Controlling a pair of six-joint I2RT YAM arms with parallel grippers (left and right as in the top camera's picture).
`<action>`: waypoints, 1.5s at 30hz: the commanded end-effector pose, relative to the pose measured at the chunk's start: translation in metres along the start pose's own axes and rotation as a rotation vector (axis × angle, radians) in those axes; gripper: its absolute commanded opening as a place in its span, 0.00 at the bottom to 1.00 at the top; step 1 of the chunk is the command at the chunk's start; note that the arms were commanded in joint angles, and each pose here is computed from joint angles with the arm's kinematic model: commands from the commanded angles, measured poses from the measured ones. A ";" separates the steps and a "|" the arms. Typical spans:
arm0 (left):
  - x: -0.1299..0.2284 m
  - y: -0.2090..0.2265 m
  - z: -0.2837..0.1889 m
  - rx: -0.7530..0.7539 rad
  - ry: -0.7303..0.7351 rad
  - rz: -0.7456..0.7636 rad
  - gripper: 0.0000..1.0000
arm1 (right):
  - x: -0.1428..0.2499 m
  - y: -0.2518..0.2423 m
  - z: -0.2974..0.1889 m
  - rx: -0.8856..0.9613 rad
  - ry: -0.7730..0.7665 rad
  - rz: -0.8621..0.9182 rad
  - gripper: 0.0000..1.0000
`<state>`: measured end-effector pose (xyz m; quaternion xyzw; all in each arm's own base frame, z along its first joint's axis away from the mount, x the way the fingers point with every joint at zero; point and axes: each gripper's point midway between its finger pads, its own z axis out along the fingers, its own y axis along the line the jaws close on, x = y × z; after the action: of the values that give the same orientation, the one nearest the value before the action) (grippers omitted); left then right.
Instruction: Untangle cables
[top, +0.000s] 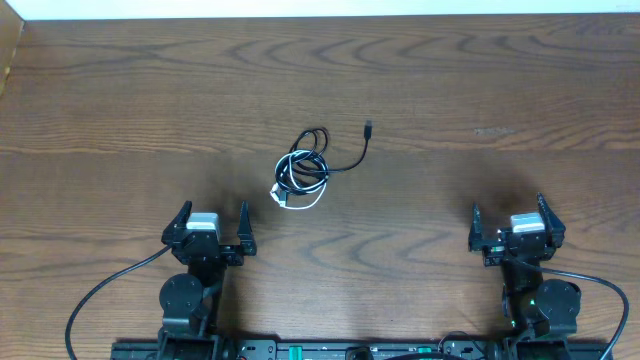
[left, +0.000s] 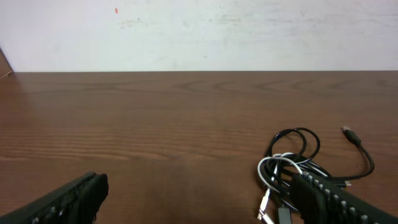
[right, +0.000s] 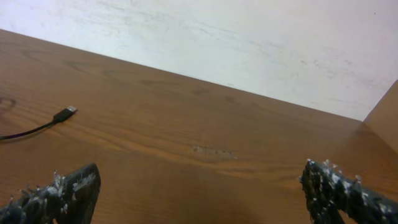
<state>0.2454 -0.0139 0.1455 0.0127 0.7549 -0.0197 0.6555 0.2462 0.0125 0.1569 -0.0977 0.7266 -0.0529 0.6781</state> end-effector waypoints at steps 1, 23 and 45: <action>0.018 0.004 0.001 -0.021 0.056 -0.003 0.98 | 0.000 0.003 0.000 -0.016 -0.003 -0.010 0.99; -0.040 0.014 -0.009 -0.083 -0.090 0.018 0.98 | 0.000 0.003 0.000 -0.016 -0.003 -0.010 0.99; -0.079 -0.020 -0.055 0.083 0.507 -0.115 0.98 | 0.000 0.003 0.000 -0.016 -0.003 -0.009 0.99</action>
<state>0.1943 -0.0207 0.2277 -0.0024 0.8769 -0.0568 0.4774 0.2462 0.0126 0.1568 -0.0978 0.7267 -0.0528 0.6779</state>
